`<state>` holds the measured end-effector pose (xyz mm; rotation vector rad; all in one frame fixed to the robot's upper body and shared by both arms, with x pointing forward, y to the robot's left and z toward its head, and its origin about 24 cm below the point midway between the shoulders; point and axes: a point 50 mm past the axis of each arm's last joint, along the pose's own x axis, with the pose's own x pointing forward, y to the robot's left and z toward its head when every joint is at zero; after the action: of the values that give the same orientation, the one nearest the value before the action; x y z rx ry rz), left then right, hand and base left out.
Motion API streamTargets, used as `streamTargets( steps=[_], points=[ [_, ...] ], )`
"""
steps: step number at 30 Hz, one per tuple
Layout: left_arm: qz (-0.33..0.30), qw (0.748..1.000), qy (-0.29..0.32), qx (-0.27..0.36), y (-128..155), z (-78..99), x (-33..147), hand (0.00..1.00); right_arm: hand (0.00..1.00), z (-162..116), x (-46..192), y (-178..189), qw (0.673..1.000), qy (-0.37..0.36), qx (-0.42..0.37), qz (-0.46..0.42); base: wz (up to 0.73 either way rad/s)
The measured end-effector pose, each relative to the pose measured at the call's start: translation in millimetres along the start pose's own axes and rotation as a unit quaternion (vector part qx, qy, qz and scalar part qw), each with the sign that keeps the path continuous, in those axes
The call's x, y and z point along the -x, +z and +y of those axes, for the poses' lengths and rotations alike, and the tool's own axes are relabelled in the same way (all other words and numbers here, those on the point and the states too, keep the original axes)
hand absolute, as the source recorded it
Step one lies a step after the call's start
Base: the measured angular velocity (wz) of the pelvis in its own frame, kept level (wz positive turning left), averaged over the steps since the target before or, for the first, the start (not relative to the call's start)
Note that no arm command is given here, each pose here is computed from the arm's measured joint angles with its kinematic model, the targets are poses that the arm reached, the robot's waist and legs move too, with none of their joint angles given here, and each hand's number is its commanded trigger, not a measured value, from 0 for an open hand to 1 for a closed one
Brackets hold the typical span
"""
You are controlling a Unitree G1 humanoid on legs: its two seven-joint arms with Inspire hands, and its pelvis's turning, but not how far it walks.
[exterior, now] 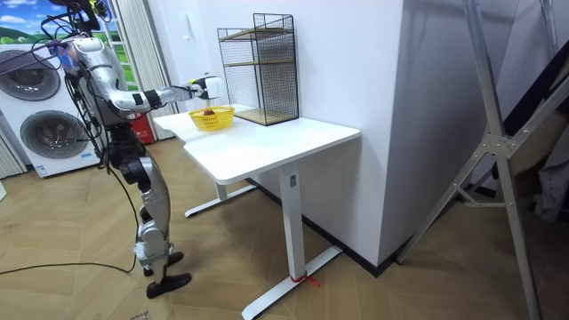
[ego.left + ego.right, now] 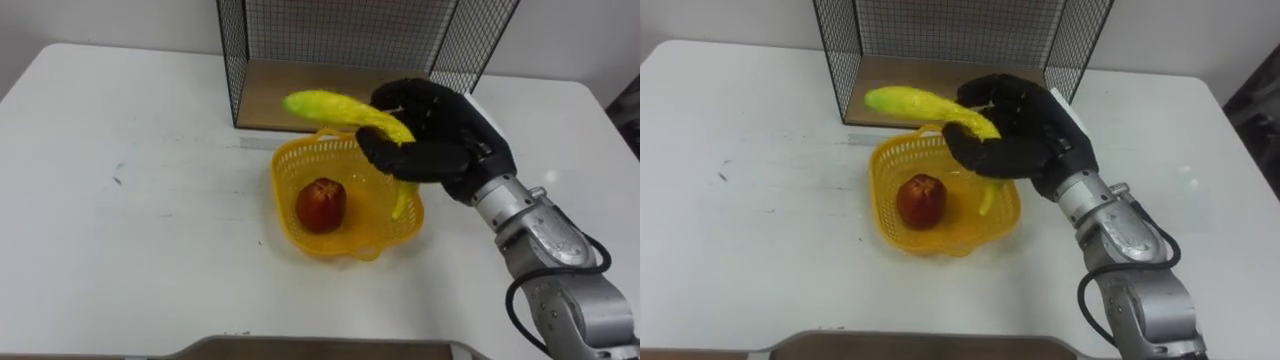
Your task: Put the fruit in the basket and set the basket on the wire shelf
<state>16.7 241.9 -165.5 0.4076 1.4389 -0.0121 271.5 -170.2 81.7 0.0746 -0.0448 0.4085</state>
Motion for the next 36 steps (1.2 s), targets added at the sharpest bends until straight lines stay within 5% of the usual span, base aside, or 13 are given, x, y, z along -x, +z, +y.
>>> streamTargets(
  steps=[36],
  points=[
    [-0.002,1.0,-0.001,-0.02,0.5,2.3,-0.1,0.0,0.0,3.8,0.1,-6.4,0.998,0.017,0.061,0.029,0.0]
  ],
)
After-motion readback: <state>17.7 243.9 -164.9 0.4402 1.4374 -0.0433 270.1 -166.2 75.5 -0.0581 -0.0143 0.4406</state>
